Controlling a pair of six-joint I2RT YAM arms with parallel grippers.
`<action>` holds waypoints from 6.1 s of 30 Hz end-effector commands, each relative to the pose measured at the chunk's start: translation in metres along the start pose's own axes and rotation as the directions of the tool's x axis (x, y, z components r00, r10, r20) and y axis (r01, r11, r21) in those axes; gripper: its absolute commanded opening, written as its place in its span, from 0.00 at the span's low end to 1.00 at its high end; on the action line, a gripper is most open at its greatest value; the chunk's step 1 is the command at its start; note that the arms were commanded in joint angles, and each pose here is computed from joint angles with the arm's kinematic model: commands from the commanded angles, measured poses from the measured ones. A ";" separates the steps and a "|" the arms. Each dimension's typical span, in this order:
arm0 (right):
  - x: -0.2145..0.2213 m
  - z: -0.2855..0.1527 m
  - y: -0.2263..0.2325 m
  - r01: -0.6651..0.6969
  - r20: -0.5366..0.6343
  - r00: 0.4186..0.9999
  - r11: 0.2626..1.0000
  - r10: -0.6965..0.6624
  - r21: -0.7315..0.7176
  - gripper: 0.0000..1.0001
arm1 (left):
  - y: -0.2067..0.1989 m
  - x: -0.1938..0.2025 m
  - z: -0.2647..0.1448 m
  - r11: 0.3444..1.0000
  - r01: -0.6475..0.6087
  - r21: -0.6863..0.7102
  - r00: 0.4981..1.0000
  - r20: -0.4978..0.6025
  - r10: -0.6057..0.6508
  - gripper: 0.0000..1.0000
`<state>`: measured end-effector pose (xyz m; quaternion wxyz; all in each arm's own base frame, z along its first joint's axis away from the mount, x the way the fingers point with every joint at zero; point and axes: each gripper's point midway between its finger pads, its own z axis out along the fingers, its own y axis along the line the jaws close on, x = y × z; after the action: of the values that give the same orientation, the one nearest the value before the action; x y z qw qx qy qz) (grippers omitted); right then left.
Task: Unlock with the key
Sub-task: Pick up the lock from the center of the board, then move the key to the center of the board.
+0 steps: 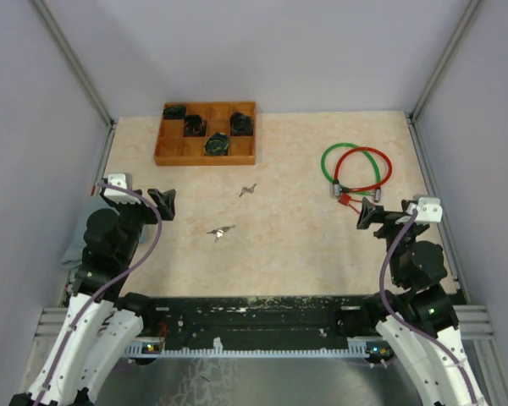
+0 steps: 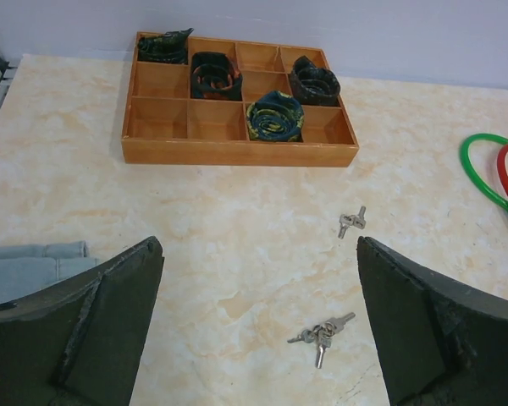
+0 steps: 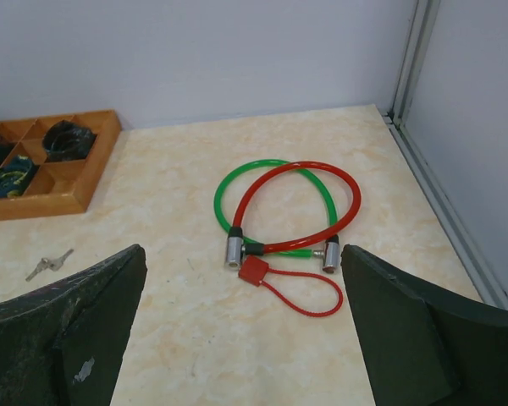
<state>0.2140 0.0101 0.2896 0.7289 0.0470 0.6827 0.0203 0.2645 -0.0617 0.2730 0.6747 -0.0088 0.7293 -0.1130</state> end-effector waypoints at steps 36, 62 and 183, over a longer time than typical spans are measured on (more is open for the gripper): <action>0.112 0.113 0.006 -0.233 -0.421 0.850 0.943 0.316 0.238 0.96 | -0.055 0.069 0.040 0.965 0.073 0.253 0.906 -0.422 0.042 1.00; 0.235 0.260 0.018 -0.020 -0.716 0.675 0.975 0.177 0.222 0.53 | -0.040 0.085 0.040 0.980 0.036 0.196 0.897 -0.439 0.055 1.00; 0.195 0.046 0.352 -0.056 -0.309 0.828 0.478 -0.468 -0.876 0.52 | -0.019 0.006 0.059 0.943 0.328 0.057 0.931 -0.191 -0.312 0.00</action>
<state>0.2815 0.3432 0.1162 0.4385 -0.3856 0.7769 0.2355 0.3170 -0.1082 0.2566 0.5489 -0.0869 0.7763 -0.2976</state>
